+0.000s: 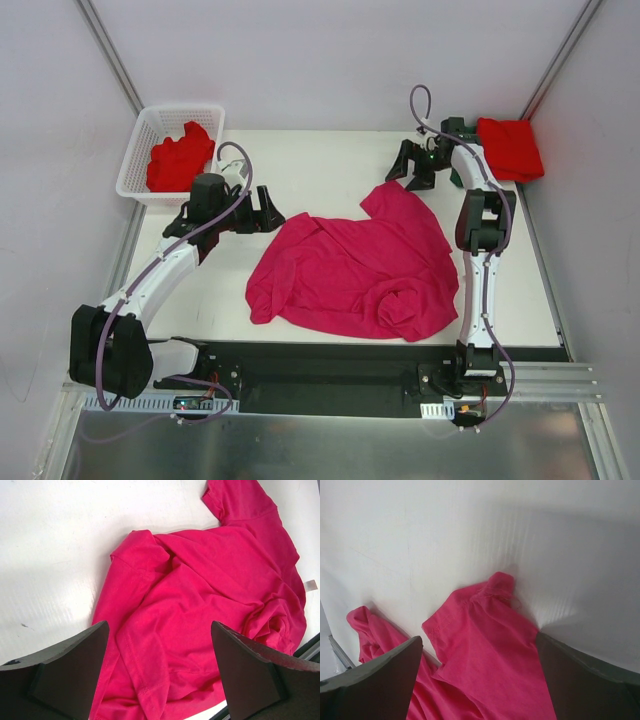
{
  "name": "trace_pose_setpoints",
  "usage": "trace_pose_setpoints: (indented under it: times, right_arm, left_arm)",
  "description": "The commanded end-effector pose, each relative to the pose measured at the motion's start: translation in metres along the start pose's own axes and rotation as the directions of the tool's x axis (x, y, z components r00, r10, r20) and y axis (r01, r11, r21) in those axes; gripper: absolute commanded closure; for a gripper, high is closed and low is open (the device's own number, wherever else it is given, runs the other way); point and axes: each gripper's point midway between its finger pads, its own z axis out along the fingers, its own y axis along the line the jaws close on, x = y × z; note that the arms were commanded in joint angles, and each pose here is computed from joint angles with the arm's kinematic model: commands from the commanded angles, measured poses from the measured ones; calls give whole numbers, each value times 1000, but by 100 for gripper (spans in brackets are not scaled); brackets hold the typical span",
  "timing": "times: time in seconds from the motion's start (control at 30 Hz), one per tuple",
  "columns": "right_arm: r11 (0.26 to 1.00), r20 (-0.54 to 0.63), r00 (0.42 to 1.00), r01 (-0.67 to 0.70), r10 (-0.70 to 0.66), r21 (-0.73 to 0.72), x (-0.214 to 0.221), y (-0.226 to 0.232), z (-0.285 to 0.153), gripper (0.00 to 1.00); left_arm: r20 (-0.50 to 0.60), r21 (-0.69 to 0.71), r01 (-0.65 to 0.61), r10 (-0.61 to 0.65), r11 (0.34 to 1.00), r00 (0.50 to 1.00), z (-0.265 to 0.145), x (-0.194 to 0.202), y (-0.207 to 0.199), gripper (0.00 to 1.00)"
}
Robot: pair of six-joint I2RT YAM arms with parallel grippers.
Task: Fold and stack the t-shirts
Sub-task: Flatten out the tshirt
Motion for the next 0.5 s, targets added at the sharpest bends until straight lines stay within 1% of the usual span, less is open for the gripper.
trace_pose_setpoints:
  times: [0.0,0.17,0.23,0.47]
  right_arm:
    - [997,-65,996,-58,55,-47,22,12,-5,1]
    - [994,-132,988,-93,85,-61,47,22,0,1]
    - [994,-151,985,-89,79,-62,56,29,2,3]
    - [998,-242,968,-65,60,-12,110,55,7,5]
  left_arm:
    - [54,24,-52,50,998,997,-3,-19,-10,17]
    - [56,27,-53,51,998,997,-5,-17,-11,17]
    - [61,31,-56,54,998,997,-7,-18,-12,17]
    - [64,64,-71,67,995,996,-13,-17,-20,17]
